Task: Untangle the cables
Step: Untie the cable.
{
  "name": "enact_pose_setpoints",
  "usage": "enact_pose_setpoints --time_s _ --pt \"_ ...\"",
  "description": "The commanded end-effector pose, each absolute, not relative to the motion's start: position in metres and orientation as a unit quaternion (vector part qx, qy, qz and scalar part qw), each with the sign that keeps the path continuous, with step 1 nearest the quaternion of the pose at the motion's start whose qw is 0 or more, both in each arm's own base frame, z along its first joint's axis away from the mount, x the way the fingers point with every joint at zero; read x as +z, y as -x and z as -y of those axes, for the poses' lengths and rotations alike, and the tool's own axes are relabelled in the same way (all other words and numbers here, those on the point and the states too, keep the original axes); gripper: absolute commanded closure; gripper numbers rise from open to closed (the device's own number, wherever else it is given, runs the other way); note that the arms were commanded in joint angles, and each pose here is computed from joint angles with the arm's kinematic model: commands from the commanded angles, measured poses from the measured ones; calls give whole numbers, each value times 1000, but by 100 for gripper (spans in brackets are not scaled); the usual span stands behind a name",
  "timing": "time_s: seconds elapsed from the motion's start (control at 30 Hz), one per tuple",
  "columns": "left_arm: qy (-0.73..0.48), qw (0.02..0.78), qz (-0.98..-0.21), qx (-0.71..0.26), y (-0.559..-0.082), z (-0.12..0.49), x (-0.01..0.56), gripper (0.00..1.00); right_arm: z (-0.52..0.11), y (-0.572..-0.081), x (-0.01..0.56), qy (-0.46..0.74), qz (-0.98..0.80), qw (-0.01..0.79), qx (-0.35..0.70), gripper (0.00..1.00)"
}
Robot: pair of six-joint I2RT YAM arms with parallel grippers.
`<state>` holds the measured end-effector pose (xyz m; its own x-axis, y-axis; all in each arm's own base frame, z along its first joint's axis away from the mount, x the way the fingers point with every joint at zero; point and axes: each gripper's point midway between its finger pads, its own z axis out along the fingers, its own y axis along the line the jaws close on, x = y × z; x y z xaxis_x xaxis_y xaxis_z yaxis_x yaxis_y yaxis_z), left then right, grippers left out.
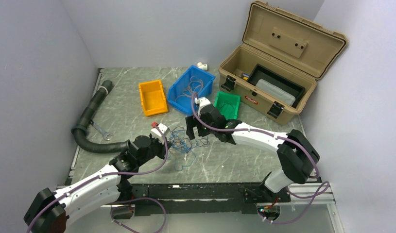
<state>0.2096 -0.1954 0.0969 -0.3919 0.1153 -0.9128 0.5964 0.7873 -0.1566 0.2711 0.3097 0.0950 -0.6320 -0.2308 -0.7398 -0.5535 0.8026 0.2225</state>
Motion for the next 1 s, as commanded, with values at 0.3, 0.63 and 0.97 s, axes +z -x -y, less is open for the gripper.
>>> enact_pose_setpoints --time_s 0.3,0.63,0.97 --pt "-220 525 -784 -246 -215 201 112 100 -310 -284 103 -165 -907 309 233 2" --pt "-220 526 -784 -246 -215 201 113 100 -287 -272 94 -268 -891 286 231 0" --pt "-221 525 -784 -246 -216 202 113 100 -289 -263 100 -320 -877 262 244 0"
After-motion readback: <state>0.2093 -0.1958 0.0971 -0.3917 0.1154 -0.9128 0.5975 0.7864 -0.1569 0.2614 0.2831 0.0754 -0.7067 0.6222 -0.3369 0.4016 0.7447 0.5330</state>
